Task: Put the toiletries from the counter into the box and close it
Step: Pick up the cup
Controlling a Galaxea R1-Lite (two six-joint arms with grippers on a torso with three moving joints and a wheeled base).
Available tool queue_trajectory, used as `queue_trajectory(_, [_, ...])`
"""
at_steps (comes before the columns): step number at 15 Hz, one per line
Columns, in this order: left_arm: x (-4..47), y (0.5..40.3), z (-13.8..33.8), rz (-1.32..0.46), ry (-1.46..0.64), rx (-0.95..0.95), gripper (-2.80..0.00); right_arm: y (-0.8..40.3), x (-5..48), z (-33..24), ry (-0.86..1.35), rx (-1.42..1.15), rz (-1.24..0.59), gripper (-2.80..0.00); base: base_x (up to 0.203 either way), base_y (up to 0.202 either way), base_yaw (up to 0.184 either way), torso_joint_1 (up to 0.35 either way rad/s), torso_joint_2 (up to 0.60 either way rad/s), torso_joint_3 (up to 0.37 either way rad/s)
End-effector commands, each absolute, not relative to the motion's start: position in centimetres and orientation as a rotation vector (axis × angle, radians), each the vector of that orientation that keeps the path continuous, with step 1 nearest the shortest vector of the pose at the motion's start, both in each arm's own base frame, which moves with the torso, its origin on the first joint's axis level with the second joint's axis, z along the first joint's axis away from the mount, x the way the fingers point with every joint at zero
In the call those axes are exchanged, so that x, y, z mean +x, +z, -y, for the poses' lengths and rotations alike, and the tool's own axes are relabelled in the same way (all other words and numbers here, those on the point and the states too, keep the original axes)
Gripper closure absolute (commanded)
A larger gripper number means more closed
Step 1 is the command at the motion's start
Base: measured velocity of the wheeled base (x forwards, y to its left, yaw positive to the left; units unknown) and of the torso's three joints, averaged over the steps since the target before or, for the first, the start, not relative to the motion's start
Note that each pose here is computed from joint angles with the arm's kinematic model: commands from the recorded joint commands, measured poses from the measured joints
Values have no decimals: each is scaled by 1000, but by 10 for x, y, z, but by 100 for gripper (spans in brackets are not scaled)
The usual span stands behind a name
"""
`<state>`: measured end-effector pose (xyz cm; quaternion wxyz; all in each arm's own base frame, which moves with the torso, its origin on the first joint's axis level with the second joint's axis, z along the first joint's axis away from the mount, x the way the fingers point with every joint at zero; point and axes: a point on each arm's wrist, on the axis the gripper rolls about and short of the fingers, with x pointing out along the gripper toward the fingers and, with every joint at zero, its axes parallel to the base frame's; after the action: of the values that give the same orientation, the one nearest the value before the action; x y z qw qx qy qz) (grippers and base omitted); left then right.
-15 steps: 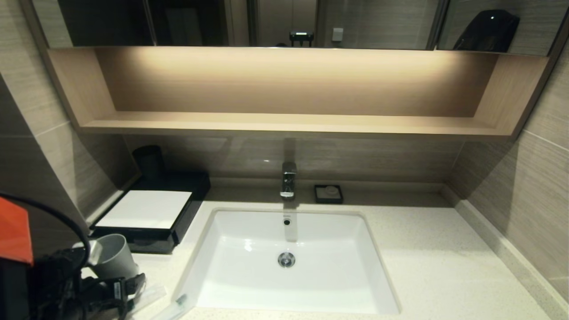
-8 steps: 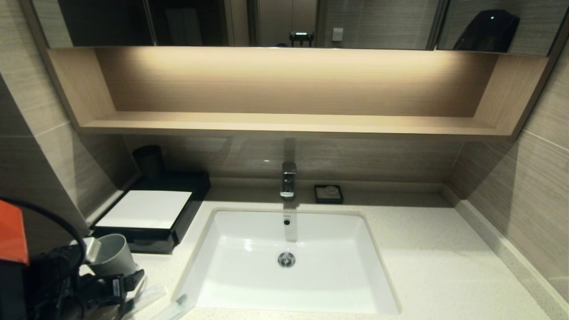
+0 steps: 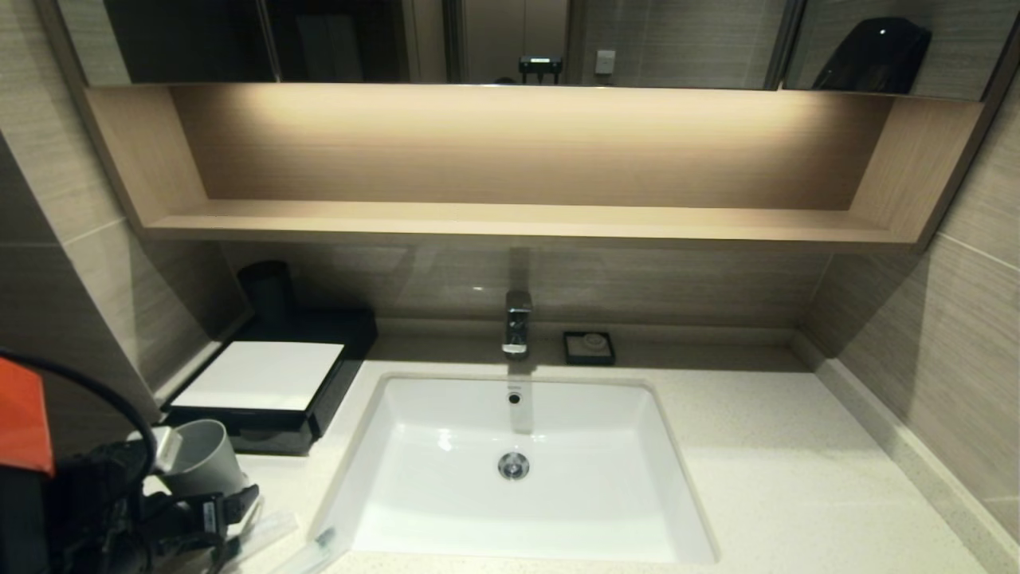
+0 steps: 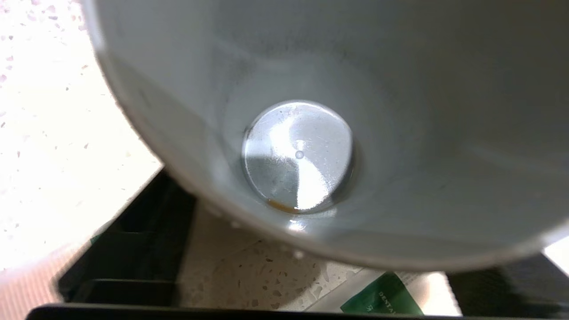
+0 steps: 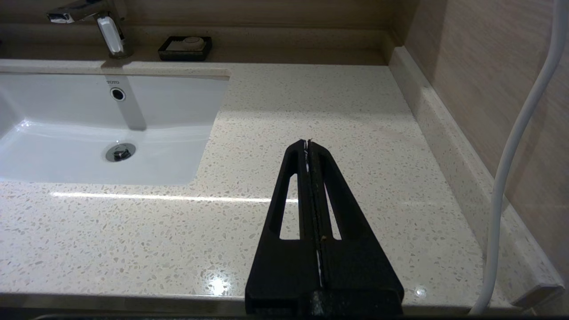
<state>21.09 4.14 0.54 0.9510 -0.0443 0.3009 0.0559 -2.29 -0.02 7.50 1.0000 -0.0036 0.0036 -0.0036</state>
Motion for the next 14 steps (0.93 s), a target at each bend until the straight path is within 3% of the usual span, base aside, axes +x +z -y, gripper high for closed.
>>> queue_trajectory(1, [211,6,-42,-603,114,-89,0,75,-23,0,-8,-8,-8,0,0,0,0,0,0,0])
queue_trajectory(14, [211,18,-42,-550,116,-86,0,75,-23,0,-8,-8,-8,0,0,0,0,0,0,0])
